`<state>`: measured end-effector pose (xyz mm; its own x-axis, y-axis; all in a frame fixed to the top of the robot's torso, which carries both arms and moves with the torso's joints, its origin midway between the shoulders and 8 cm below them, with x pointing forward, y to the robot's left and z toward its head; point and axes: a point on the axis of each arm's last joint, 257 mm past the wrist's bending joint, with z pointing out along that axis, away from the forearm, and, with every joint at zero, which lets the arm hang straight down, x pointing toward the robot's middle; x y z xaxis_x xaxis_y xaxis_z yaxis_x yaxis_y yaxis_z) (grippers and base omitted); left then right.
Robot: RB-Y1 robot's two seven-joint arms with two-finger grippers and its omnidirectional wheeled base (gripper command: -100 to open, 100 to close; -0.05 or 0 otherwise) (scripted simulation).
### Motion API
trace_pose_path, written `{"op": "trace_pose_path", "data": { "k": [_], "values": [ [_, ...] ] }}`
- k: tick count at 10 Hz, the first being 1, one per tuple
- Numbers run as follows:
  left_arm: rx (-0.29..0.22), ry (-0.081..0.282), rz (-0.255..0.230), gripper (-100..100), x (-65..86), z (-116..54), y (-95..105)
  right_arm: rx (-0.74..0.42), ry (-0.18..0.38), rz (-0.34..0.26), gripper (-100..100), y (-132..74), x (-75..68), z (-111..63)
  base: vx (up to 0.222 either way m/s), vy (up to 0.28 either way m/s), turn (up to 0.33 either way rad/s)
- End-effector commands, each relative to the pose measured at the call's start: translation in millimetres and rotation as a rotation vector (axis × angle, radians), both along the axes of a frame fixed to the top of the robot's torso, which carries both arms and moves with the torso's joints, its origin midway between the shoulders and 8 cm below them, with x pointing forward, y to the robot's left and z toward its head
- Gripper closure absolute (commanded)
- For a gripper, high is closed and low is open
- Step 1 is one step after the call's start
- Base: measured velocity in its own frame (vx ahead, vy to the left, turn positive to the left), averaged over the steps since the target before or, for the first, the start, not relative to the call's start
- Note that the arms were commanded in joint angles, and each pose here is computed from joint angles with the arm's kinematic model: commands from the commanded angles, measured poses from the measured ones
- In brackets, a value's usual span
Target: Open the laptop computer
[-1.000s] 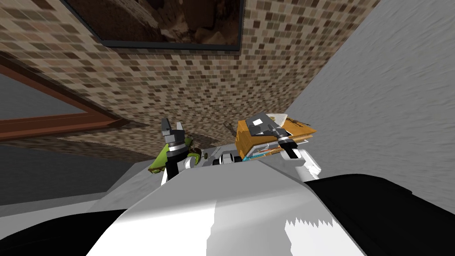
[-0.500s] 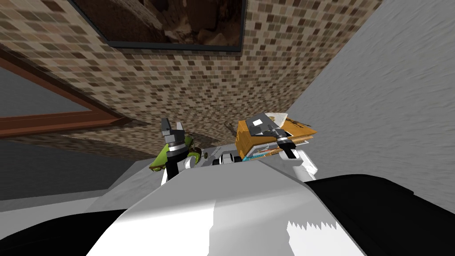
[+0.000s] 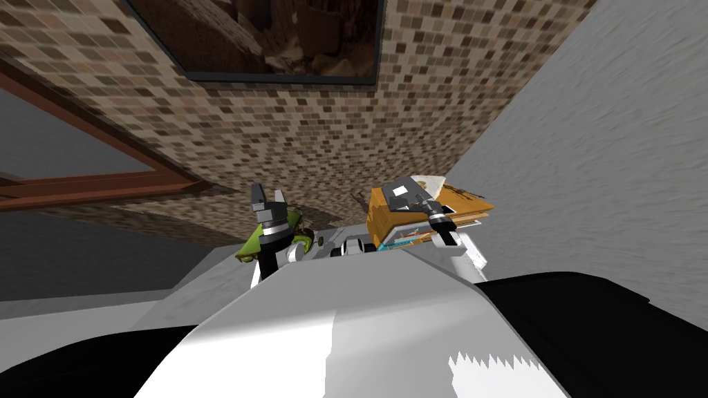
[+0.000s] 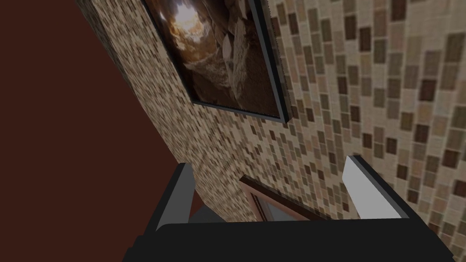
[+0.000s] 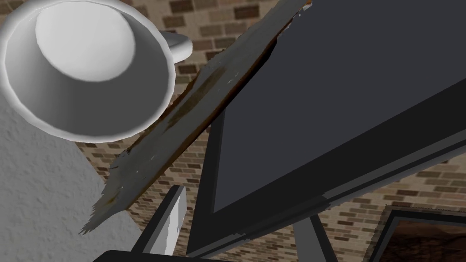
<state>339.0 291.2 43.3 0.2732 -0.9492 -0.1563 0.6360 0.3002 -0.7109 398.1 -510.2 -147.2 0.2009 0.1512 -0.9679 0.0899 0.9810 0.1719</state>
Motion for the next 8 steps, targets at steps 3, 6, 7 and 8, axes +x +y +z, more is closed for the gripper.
{"op": "trace_pose_path", "data": {
  "k": [3,6,7,8],
  "values": [
    [0.0,0.0,0.0,0,0.0,0.0,0.0,0.009,0.025,0.012,100,8,-1.8,-14.9,0.0,0.0,0.0],
    [0.0,0.0,0.0,0,0.0,0.0,0.0,0.031,0.02,-0.007,100,-3,-2.1,-17.3,-0.006,-0.004,0.014],
    [0.0,0.0,0.0,0,0.0,0.0,0.0,0.046,0.03,-0.012,100,-3,-3.3,-26.4,-0.038,-0.031,0.102],
    [0.0,0.0,0.0,0,0.0,0.0,0.0,0.055,0.036,-0.014,100,-3,-4.1,-32.5,-0.027,-0.025,0.086]
  ]
}}
